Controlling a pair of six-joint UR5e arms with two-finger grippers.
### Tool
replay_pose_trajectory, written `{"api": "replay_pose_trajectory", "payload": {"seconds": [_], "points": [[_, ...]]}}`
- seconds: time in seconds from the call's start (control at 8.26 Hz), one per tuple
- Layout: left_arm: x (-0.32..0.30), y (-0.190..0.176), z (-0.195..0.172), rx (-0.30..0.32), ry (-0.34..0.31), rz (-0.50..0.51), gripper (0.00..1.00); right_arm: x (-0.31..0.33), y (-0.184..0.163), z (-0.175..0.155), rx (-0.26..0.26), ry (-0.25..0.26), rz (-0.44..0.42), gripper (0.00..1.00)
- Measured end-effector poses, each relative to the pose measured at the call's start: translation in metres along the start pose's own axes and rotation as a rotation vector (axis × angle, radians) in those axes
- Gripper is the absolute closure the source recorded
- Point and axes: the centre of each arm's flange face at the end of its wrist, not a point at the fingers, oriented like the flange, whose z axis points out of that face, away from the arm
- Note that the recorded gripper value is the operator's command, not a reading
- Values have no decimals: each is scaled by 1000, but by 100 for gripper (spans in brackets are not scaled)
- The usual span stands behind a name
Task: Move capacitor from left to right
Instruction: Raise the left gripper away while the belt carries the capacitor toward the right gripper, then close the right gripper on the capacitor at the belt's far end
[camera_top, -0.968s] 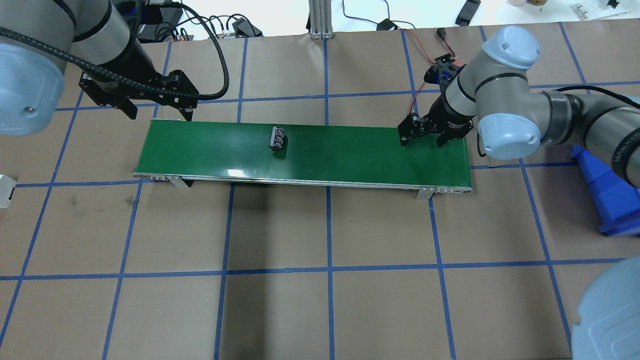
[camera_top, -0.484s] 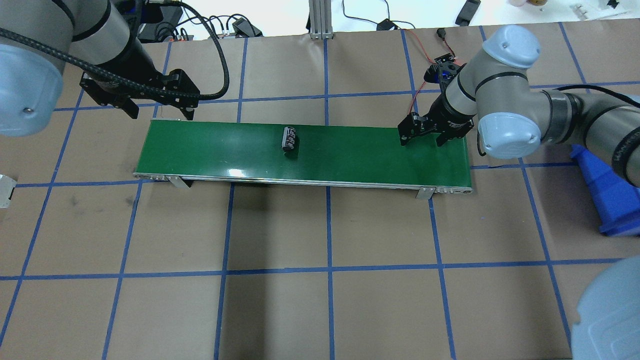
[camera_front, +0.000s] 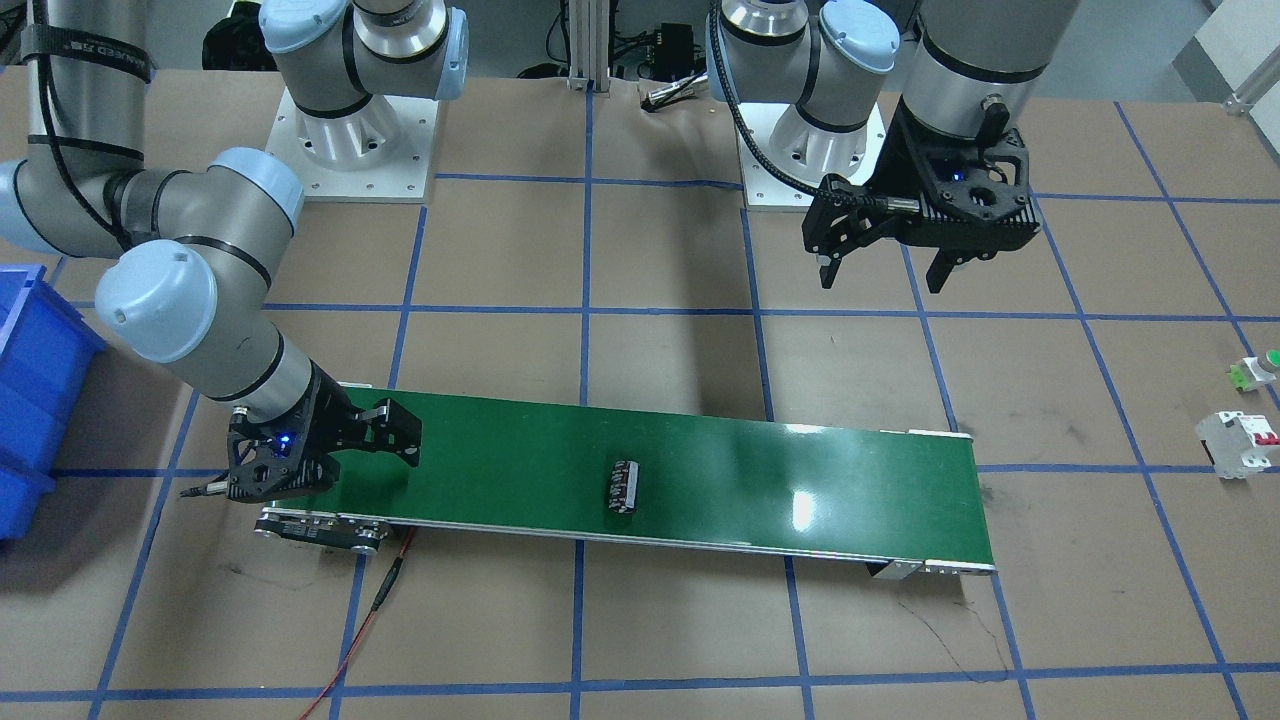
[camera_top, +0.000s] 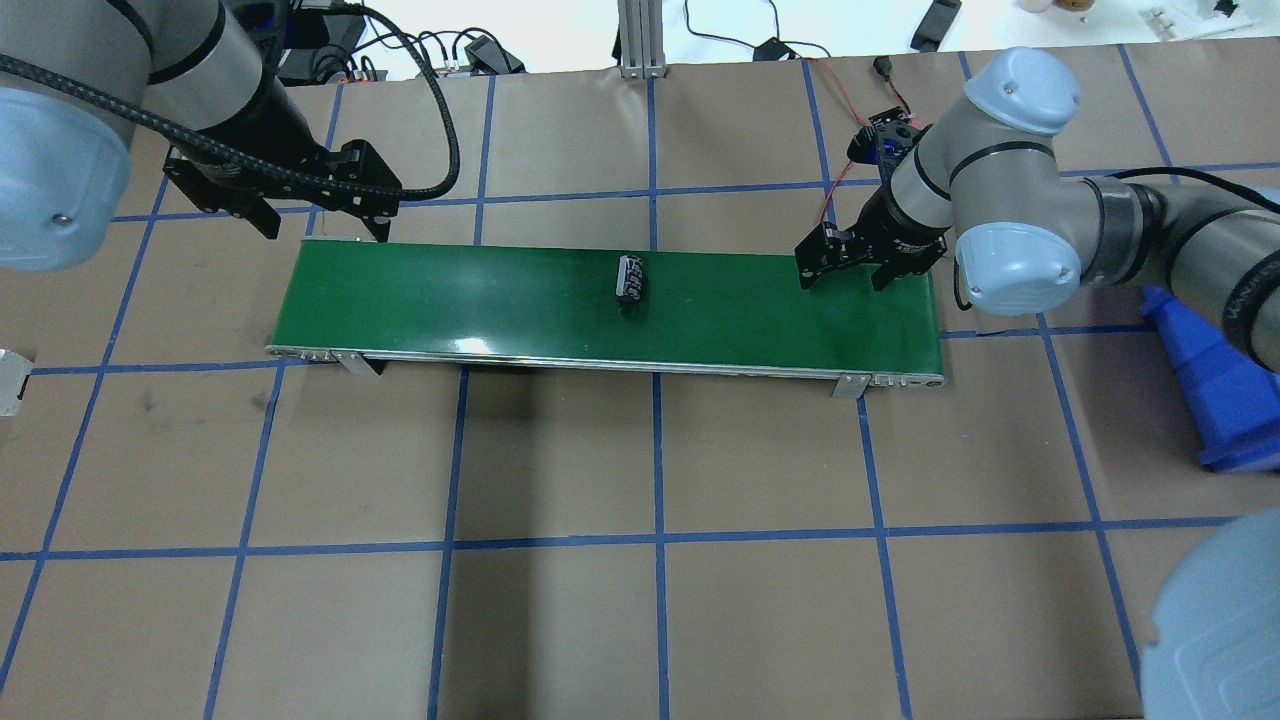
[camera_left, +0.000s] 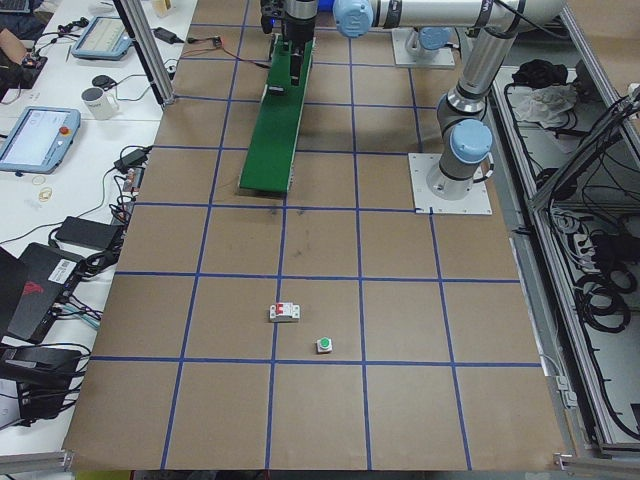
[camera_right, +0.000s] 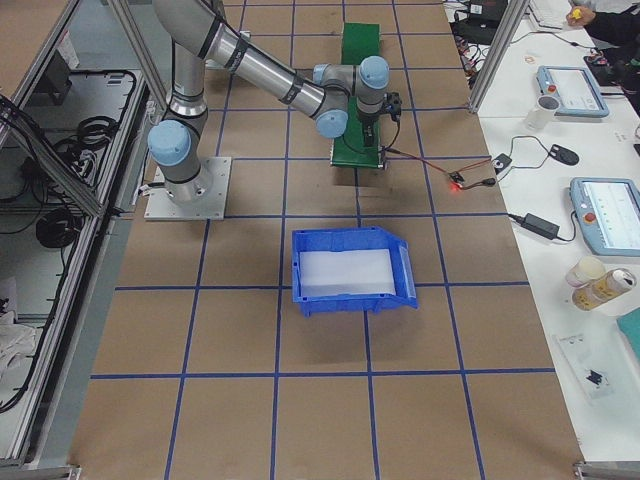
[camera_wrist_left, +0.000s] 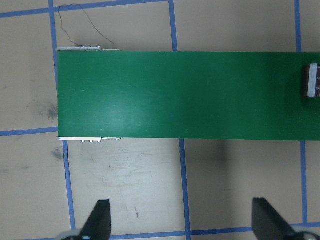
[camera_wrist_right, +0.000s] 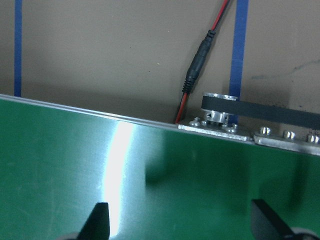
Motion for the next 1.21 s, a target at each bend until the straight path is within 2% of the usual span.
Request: {"api": "replay_pose_trajectory", "payload": {"seconds": [0.48, 1.21], "points": [[0, 0, 0, -1, -1, 0, 0, -2, 0, 0, 1, -13, 13, 0], [0, 0, 1, -2, 0, 0, 0, -16, 1, 1, -1, -21, 82, 0]]}}
